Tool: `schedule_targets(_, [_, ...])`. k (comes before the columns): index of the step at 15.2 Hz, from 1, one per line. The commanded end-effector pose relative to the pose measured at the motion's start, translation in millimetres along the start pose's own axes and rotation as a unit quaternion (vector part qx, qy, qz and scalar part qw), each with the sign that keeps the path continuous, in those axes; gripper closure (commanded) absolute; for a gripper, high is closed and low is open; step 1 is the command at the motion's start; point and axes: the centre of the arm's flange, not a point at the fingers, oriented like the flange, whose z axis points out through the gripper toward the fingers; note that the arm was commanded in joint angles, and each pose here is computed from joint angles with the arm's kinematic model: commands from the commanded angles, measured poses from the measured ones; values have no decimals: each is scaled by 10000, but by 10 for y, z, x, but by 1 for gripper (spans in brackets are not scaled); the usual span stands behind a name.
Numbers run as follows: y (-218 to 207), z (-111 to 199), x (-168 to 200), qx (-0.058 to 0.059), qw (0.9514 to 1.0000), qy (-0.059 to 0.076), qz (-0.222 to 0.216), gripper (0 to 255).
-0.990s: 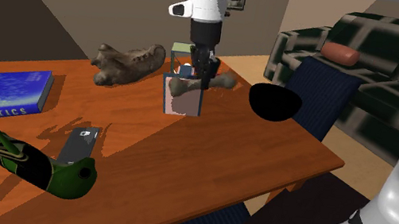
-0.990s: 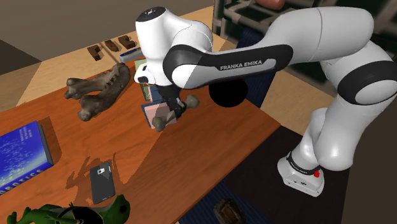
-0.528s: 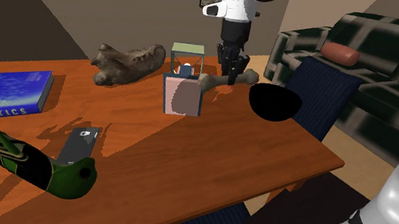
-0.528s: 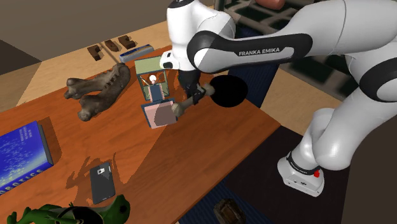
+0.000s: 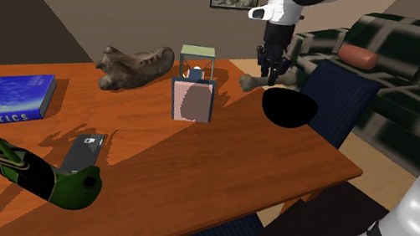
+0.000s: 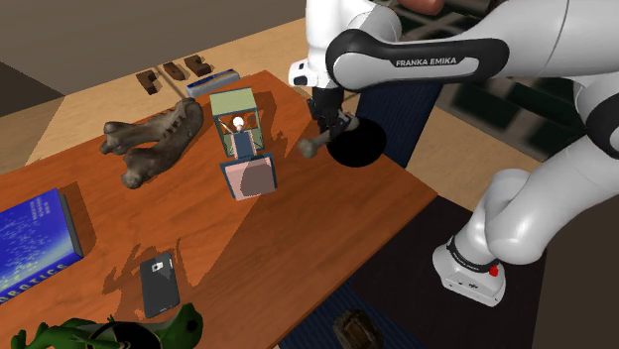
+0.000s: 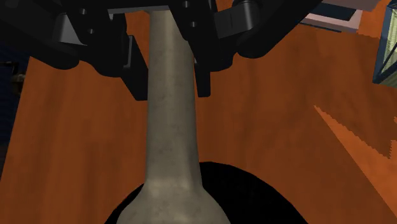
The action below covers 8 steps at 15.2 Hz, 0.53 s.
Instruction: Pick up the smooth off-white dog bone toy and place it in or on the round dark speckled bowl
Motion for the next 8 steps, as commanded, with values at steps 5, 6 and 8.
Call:
schedule_targets(5, [36,9,-792,1,10000,5,-7,255])
schedule_targets(6, [47,14,-924,1,10000,5,-7,255])
schedule_targets(8, [67,22,-1187,1,10000,5,-7,255])
